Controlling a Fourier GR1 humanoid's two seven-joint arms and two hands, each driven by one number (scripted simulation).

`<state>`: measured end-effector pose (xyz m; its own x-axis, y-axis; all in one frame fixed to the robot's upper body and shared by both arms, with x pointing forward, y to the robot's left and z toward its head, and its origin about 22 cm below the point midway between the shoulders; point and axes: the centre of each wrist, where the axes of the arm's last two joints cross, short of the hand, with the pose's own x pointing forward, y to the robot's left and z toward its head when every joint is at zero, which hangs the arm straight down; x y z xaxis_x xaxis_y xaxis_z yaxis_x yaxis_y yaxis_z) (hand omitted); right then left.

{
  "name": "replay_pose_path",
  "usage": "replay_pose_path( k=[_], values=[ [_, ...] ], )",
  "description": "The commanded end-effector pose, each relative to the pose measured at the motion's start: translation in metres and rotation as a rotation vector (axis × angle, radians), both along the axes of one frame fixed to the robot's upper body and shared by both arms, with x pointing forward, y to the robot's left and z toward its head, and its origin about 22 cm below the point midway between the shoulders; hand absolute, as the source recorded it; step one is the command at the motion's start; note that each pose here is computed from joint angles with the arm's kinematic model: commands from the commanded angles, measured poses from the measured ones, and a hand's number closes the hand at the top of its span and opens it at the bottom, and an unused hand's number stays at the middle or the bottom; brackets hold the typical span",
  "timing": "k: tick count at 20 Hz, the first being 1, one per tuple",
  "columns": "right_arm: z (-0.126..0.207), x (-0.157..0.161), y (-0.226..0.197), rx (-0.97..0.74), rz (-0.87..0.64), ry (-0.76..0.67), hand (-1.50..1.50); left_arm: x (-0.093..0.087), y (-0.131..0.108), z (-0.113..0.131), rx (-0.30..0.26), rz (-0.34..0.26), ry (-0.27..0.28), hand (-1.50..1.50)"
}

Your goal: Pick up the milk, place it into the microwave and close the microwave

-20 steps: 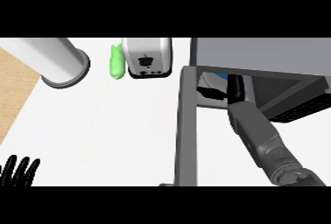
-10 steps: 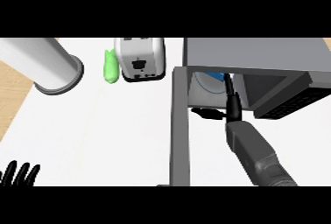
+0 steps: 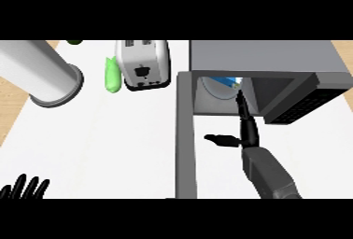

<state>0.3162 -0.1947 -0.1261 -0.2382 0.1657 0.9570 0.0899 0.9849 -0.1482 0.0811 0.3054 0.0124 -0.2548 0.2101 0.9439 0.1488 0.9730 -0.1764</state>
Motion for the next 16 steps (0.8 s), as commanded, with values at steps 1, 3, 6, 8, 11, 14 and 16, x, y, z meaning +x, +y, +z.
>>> replay_pose_path(
  k=[1,3,6,8,11,14,16],
  values=[
    [-0.018,-0.025,-0.014,0.062,0.093,0.002,-1.5,0.0,-0.008,0.003,0.021,-0.035,0.023,-1.5],
    [-0.012,-0.023,-0.036,0.032,0.086,-0.004,-1.5,-0.004,-0.011,-0.002,0.045,-0.042,0.022,-1.5],
    [-0.023,-0.046,-0.044,0.04,0.037,-0.012,-1.5,0.0,-0.013,0.0,0.044,-0.051,0.035,-1.5],
    [-0.035,-0.064,-0.033,0.032,0.013,-0.028,-1.5,0.013,-0.017,-0.014,0.026,-0.073,0.046,-1.5],
    [-0.029,-0.075,-0.066,0.055,-0.024,-0.03,-1.5,0.003,-0.024,-0.011,0.028,-0.139,0.038,-1.5],
    [-0.013,-0.066,-0.084,0.022,-0.022,-0.06,1.5,0.033,-0.046,-0.02,0.062,-0.248,0.053,-1.5],
    [-0.017,-0.093,-0.103,0.023,-0.029,-0.05,1.5,0.034,-0.038,-0.026,0.093,-0.282,0.09,-1.5]
  ],
)
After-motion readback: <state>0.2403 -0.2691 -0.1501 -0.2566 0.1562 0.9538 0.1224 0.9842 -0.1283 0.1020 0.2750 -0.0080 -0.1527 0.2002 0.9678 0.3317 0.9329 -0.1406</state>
